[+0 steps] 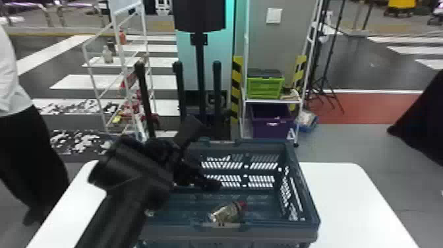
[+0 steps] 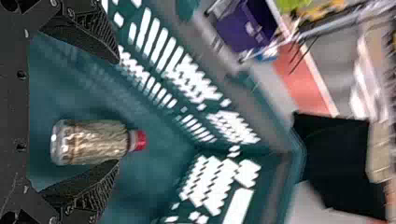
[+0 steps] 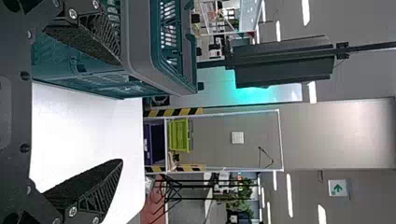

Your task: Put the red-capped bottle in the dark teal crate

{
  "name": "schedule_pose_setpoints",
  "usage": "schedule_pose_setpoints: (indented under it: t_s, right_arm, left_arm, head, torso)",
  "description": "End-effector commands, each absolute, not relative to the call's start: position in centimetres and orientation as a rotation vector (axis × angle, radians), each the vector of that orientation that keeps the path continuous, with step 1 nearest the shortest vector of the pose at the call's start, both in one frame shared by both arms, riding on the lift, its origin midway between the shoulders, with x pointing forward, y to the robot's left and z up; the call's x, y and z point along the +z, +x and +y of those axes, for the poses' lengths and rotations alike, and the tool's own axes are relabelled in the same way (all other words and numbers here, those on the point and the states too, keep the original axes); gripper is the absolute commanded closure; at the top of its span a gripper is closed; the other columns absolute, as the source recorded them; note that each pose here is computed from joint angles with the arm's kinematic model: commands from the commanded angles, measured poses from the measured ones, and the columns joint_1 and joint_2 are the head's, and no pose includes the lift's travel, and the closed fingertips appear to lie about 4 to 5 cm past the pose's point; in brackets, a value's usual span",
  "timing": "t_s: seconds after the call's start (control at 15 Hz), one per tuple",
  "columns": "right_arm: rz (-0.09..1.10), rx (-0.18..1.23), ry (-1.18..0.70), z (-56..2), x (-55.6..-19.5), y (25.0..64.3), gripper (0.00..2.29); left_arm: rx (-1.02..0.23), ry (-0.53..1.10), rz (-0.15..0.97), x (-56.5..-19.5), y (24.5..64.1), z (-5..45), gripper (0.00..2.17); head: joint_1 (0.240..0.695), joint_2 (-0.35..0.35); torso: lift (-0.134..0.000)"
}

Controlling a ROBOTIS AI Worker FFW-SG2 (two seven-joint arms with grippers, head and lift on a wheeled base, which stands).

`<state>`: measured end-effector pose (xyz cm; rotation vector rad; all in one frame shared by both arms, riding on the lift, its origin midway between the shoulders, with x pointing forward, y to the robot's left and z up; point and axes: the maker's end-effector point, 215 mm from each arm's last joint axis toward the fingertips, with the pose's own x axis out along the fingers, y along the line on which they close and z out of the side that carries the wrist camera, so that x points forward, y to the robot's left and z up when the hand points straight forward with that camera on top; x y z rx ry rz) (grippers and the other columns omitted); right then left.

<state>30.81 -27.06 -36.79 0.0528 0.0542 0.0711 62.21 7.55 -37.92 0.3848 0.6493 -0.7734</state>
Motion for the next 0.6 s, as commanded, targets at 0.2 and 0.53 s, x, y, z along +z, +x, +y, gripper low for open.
schedule_pose_setpoints:
  t_s: [0.2, 0.53]
  right_arm:
    - [0.05, 0.071, 0.05, -27.1, -36.4, 30.7, 0.15]
    - [0.039, 0.085, 0.045, -26.8, -35.7, 30.9, 0.15]
  left_arm:
    - [-0.566, 0.066, 0.43, -30.3, 60.5, 15.8, 0.16]
    - [-0.368, -0.073, 0.345, -29.9, 53.6, 23.2, 0.16]
  head:
    - [0.499, 0.0]
    - [0.499, 0.0]
  torso:
    - [0.0]
    - [0.0]
